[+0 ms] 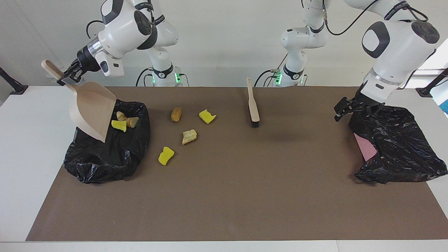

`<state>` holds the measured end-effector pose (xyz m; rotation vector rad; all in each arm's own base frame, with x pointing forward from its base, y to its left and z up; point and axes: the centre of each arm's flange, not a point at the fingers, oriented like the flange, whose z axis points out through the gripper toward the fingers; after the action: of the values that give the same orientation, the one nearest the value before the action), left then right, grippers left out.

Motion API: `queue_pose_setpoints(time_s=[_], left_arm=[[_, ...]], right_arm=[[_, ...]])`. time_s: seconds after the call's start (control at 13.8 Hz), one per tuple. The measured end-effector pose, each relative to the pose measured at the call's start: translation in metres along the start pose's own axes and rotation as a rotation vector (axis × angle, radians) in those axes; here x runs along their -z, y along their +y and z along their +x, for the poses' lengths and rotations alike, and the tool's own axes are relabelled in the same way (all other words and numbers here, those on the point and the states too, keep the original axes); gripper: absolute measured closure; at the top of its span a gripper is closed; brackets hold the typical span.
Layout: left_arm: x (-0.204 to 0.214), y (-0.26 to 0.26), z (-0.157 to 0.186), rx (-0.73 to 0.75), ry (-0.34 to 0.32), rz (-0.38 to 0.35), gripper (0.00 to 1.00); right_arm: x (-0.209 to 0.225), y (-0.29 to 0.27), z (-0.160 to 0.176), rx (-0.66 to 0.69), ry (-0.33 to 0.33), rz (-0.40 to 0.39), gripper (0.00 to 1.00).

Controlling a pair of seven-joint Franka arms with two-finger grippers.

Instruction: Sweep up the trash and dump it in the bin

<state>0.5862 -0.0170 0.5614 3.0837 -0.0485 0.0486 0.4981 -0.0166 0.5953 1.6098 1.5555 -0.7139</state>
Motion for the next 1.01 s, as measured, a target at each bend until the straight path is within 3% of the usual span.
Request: queue_pose_setpoints(time_s=[0.29, 0.43, 0.72, 1.01], left_arm=[[0.013, 0.010, -0.002, -0.033, 0.002, 0.034, 0.00], [0.017, 0.011, -0.006, -0.036, -0.001, 0.034, 0.00], [0.021, 0.012, -0.014, -0.045, -0.011, 0.036, 0.00], [0.022, 0.012, -0.032, -0.050, -0.028, 0.039, 0.00]], right_arm=[[0.019, 0.027, 0.029, -0.185, 0.211, 0.101, 0.69], [0.045, 0.035, 0.063, -0.298, 0.267, 0.133, 0.69], [0.111, 0.058, 0.131, -0.566, 0.347, 0.280, 0.69], [0.170, 0.076, 0.218, -0.873, 0.460, 0.503, 0.69]])
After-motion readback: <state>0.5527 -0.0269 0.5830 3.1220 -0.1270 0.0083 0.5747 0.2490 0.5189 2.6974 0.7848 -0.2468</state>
